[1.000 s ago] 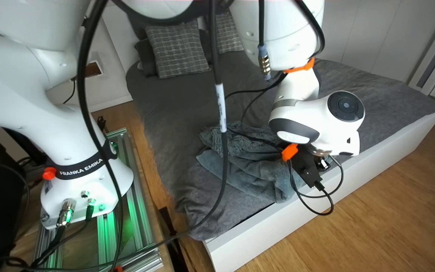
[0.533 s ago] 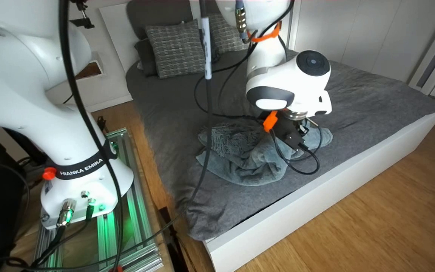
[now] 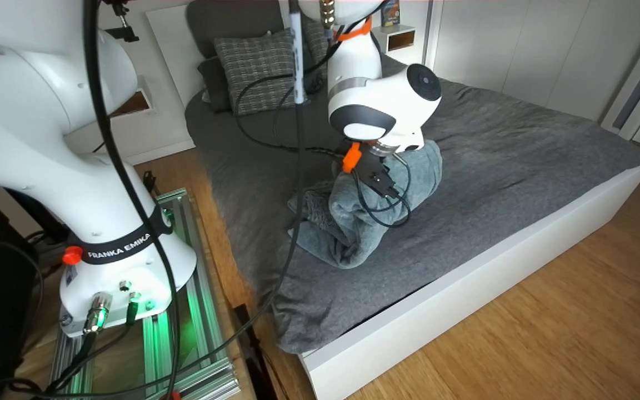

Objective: Fold the throw blanket in half

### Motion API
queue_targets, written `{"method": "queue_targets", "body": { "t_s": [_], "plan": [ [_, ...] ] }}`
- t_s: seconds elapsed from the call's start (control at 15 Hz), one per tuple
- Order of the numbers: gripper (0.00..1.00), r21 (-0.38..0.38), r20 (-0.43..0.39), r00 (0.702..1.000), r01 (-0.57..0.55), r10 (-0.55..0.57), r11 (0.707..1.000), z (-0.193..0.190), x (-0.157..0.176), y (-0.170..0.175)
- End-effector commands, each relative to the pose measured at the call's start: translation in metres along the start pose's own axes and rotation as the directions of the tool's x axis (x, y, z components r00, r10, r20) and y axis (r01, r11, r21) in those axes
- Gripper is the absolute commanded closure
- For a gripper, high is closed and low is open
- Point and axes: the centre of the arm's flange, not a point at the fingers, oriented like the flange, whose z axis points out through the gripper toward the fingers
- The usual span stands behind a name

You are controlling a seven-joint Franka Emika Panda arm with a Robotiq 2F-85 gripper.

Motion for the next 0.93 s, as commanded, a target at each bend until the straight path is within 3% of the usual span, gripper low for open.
{"method": "queue_targets", "body": {
  "t_s": [0.0, 0.53, 0.87],
  "plan": [
    [0.92, 0.112, 0.093, 0.996, -0.009, -0.002, 0.994, 0.037, -0.006, -0.026],
    [0.92, 0.057, 0.195, 0.978, -0.089, 0.076, 0.994, 0.152, 0.004, -0.061],
    [0.92, -0.036, 0.234, 0.967, -0.099, 0.104, 0.994, 0.209, 0.004, -0.096]
  ]
}}
